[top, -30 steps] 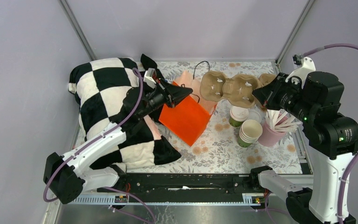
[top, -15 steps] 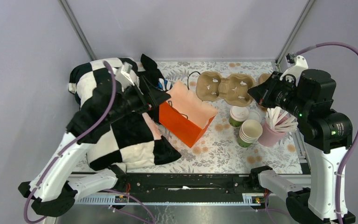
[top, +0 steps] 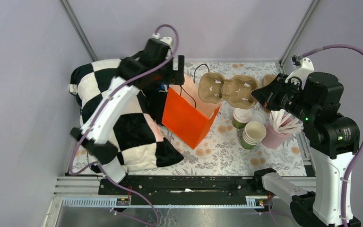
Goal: Pack the takeout coffee
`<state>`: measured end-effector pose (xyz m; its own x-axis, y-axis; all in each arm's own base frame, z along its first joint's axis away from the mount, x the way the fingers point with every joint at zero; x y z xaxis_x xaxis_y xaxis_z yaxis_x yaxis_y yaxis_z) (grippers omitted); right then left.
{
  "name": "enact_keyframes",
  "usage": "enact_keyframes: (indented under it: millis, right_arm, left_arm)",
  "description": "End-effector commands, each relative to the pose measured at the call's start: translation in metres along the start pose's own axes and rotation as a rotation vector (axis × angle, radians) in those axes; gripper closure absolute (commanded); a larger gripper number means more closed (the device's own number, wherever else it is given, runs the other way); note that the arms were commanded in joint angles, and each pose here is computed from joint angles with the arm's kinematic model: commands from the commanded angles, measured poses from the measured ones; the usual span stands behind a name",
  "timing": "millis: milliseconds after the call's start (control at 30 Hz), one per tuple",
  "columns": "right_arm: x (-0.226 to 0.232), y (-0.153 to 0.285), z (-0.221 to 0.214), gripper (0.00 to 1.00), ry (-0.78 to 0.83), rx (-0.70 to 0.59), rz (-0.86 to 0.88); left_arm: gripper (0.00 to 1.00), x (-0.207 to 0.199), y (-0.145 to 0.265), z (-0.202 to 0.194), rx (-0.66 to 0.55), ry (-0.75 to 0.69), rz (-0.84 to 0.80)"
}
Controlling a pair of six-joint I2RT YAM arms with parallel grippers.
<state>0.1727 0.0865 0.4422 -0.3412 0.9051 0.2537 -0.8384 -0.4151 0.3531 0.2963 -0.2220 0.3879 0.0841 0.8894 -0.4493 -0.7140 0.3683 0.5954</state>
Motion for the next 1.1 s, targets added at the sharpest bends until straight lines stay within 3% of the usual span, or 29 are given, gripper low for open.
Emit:
enact_keyframes:
  millis: [0,100,200,533,633,767,900,1067]
  right_arm:
    - [0.006,0.012,0.008,1.0,0.013,-0.047,0.021]
    - [0.007,0.014,0.007,1.0,0.021,-0.04,0.027]
    - [0.006,0.015,0.006,1.0,0.033,-0.034,0.025]
    - [0.006,0.017,0.005,1.0,0.048,-0.032,0.023]
    - [0.004,0.018,0.005,1.0,0.046,-0.033,0.013]
    - [0.005,0.019,0.005,1.0,0.035,-0.035,0.01]
    - [0.004,0.021,0.007,1.0,0.013,-0.037,-0.008]
    - [0.005,0.029,0.015,1.0,-0.011,-0.038,-0.036]
  left_arm:
    - [0.01,0.008,-0.019,-0.009,0.107,-0.16,0.037]
    - [0.03,0.009,-0.037,-0.01,0.111,-0.181,0.056]
    - [0.13,0.014,-0.054,-0.009,0.105,-0.194,0.108]
    - [0.65,0.015,-0.071,-0.011,0.111,-0.226,0.15]
    - [0.7,0.017,-0.073,-0.015,0.126,-0.247,0.161]
    - [0.88,0.015,-0.07,-0.015,0.116,-0.25,0.172]
    - [1.0,0.009,-0.062,-0.014,0.091,-0.144,0.166]
    - [1.0,-0.002,-0.051,-0.024,0.094,0.124,0.128]
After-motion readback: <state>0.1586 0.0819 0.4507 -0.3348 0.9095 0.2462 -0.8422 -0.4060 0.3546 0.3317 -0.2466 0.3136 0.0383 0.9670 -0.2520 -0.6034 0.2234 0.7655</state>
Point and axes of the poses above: each gripper's point midway between its finger pads, its own y axis back along the fingers, its own x axis along the line the jaws close on, z = x × y, the point moved 4 cm from there along y, back along the fingers, and after that the axes turned 14 degrees about y, right-handed, at the moved point
